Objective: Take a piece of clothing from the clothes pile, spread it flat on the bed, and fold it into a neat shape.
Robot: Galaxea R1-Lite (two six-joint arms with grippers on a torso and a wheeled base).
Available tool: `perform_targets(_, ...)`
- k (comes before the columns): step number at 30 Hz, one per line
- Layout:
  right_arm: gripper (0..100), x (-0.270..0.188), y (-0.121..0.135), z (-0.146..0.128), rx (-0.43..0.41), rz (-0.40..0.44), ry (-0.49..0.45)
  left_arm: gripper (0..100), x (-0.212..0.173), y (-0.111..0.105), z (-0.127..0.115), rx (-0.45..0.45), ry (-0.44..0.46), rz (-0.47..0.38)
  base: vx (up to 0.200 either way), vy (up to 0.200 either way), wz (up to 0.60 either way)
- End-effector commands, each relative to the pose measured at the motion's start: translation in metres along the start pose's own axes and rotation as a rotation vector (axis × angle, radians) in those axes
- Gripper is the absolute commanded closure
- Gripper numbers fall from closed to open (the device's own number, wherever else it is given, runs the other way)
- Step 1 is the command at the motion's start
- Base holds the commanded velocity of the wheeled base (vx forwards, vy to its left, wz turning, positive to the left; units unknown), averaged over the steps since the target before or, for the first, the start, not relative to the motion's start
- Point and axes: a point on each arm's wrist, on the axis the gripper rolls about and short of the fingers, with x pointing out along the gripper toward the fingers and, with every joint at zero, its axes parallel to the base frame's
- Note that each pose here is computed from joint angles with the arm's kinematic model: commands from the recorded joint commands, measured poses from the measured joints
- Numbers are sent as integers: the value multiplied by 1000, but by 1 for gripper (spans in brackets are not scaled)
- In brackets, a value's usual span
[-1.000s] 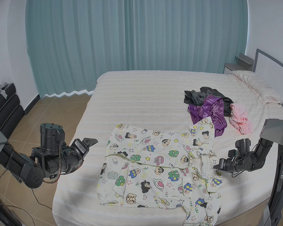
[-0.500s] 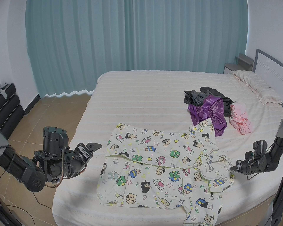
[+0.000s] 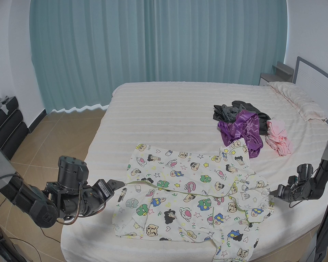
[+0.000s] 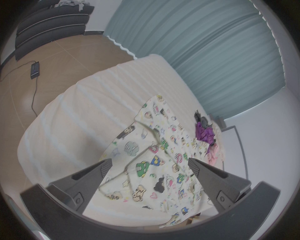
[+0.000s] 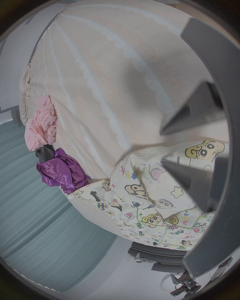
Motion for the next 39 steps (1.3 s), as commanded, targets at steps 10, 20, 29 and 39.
perform_targets(10, 0, -64, 26, -7, 261, 46, -100, 0, 39, 2, -42, -80, 247, 44, 0, 0, 0)
perform_targets(20, 0, -90, 56, -44, 434, 193, -180, 0, 87, -12, -57, -83, 107, 144, 0, 0, 0)
perform_targets(29, 0, -91, 75, -55, 441, 233, -238, 0, 96, -16, -59, -75, 99, 144, 0, 0, 0)
perform_targets(39, 0, -93, 77, -54, 479, 247, -250, 0, 105, -25, -57, -62, 111, 204, 0, 0, 0)
